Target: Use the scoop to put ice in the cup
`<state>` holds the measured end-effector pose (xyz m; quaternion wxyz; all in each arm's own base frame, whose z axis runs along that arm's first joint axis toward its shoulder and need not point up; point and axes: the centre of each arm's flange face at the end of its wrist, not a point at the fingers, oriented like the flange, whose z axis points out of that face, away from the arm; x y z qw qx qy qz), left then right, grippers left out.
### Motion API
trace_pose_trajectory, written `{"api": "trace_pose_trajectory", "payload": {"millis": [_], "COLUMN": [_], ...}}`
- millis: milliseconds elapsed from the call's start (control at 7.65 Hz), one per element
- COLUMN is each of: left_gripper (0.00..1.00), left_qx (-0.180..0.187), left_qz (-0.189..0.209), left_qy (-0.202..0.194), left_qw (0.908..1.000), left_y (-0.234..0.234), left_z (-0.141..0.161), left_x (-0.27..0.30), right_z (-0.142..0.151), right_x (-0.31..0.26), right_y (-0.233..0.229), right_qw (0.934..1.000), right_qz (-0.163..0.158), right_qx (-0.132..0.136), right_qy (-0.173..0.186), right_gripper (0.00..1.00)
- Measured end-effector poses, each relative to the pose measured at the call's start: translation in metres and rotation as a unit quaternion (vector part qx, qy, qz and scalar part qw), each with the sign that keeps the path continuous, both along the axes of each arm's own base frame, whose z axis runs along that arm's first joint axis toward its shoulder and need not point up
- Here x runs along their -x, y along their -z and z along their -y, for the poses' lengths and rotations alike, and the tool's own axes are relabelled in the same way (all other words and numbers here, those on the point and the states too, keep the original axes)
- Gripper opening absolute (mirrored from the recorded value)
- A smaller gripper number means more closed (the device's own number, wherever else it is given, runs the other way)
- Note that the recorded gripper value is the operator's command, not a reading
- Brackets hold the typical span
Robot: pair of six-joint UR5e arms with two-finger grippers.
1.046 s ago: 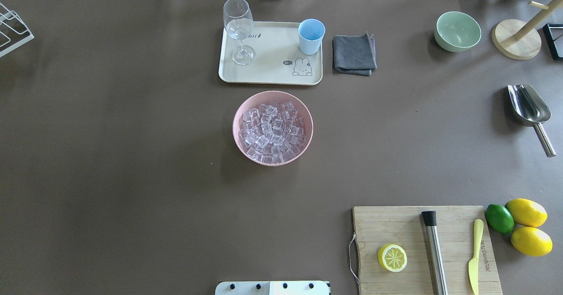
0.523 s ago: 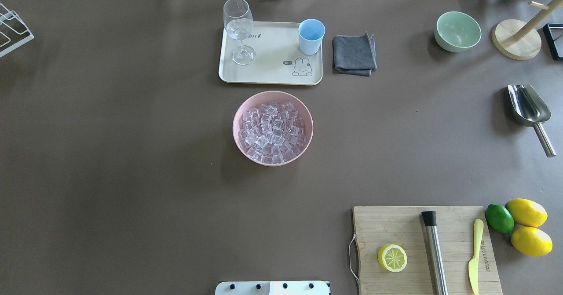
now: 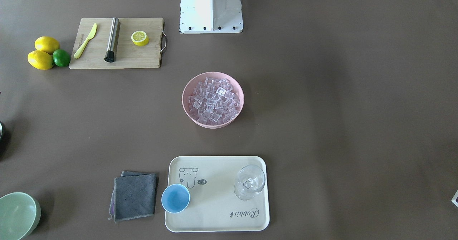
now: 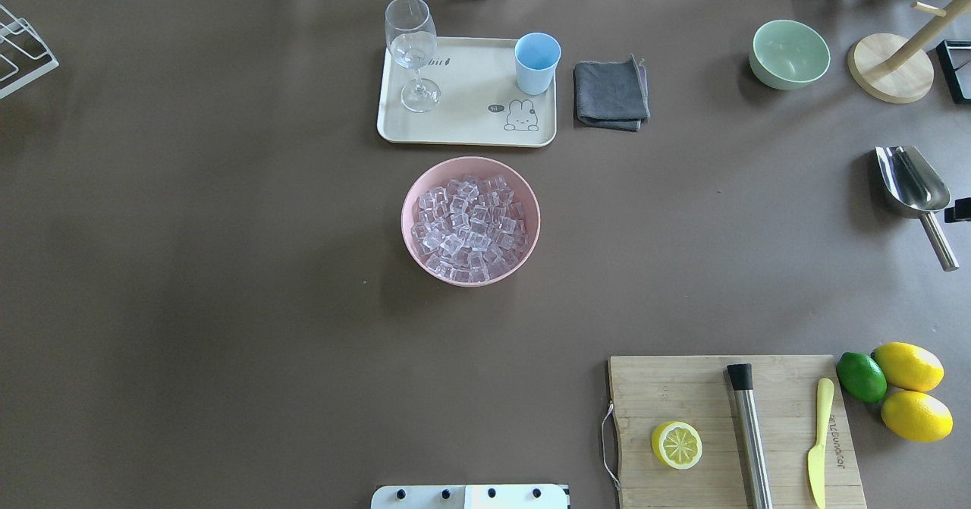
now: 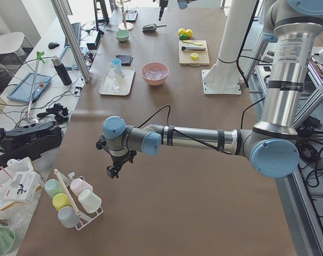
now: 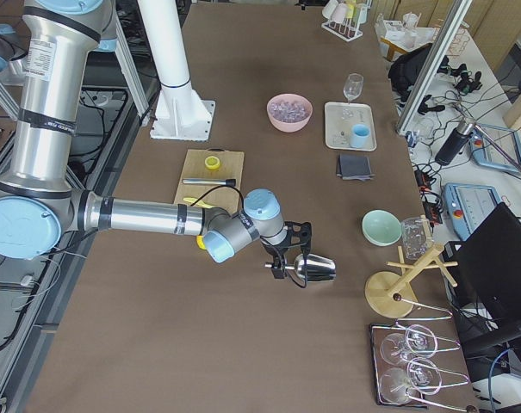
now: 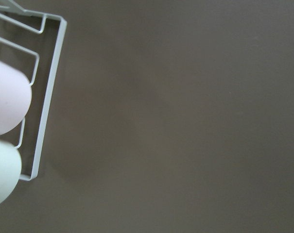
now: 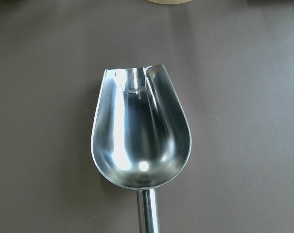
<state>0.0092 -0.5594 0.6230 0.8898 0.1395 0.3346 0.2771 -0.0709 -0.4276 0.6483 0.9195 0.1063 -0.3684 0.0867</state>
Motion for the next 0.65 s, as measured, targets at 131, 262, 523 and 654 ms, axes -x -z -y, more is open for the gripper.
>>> {"api": "trace_pose_trajectory", "payload": {"millis": [131, 262, 523, 654], "left_gripper": [0.99, 0.99, 0.99, 0.99], "left_qx": [-0.039, -0.066, -0.132, -0.163], "left_qz": [-0.001, -0.005, -0.037, -0.050], "left_qy": [-0.045, -0.067, -0.104, -0.126], "left_qw": [0.9982, 0.9956, 0.9850, 0.9774], "left_y": [0.003, 0.007, 0.020, 0.028], "left_z": [0.001, 0.002, 0.002, 0.001], "left_x": [-0.020, -0.033, -0.067, -0.092], "right_z": [-0.006, -0.010, -0.017, -0.020], "right_x": [0.015, 0.026, 0.043, 0.049], "right_y": [-0.007, -0.014, -0.029, -0.036], "right_qw": [1.0000, 0.9999, 0.9998, 0.9998], "right_qz": [0.000, -0.003, 0.007, 0.010], "right_qx": [-0.003, -0.009, -0.012, -0.014], "right_qy": [-0.008, -0.010, -0.014, -0.013], "right_gripper": [0.94, 0.91, 0.72, 0.58]}}
